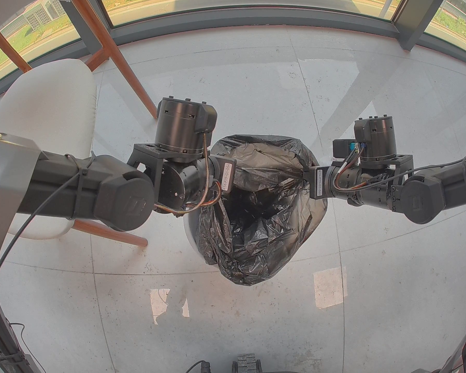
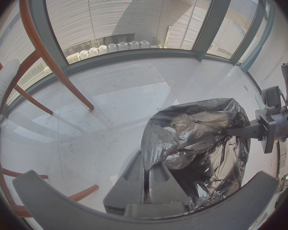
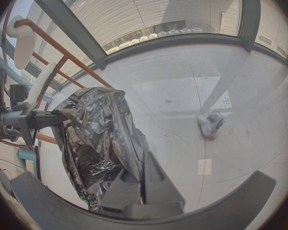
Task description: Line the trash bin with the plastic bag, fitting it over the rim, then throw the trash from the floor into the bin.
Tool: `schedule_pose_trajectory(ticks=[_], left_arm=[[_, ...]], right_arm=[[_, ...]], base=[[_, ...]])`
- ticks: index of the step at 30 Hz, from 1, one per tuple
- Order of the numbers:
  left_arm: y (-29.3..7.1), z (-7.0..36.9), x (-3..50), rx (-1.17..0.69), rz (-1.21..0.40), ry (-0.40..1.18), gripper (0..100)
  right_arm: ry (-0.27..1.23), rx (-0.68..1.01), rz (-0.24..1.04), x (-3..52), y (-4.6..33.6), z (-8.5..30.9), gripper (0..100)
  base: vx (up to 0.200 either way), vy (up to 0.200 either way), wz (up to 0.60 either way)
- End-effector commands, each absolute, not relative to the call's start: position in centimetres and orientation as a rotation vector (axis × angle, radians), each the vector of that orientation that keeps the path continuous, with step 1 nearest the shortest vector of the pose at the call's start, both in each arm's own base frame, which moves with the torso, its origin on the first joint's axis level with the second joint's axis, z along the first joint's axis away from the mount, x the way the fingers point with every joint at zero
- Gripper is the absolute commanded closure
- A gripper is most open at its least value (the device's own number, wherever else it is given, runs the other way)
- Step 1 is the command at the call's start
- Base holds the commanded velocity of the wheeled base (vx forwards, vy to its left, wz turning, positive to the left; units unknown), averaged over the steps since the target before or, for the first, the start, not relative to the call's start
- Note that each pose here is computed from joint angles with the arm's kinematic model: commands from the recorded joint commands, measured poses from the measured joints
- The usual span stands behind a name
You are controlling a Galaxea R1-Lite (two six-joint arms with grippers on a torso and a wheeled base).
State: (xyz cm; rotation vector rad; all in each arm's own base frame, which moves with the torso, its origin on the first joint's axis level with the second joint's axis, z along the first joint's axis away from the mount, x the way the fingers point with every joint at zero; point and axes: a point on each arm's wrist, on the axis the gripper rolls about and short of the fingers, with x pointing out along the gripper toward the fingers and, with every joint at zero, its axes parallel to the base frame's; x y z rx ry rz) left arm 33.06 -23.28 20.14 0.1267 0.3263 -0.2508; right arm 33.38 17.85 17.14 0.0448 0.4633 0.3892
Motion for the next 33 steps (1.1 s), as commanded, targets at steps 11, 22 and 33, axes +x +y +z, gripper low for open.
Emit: schedule_pose_trajectory(ticks=[11,22,33], left_arm=[[-21.2,20.2,34.4,0.169,-0.204,0.322,100],[-21.1,19.8,34.4,0.172,-0.207,0.332,100],[-20.4,17.5,33.8,0.207,-0.201,0.407,100]], right_arm=[[0.438,0.062,0.337,35.9,16.7,15.1,100],[0.300,0.108,0.427,35.5,17.6,17.3,0],[0.396,0.158,0.513,28.9,15.0,17.3,0]], base=[[0.000,0.000,0.00],[0.000,0.000,0.00],[0.000,0.000,0.00]])
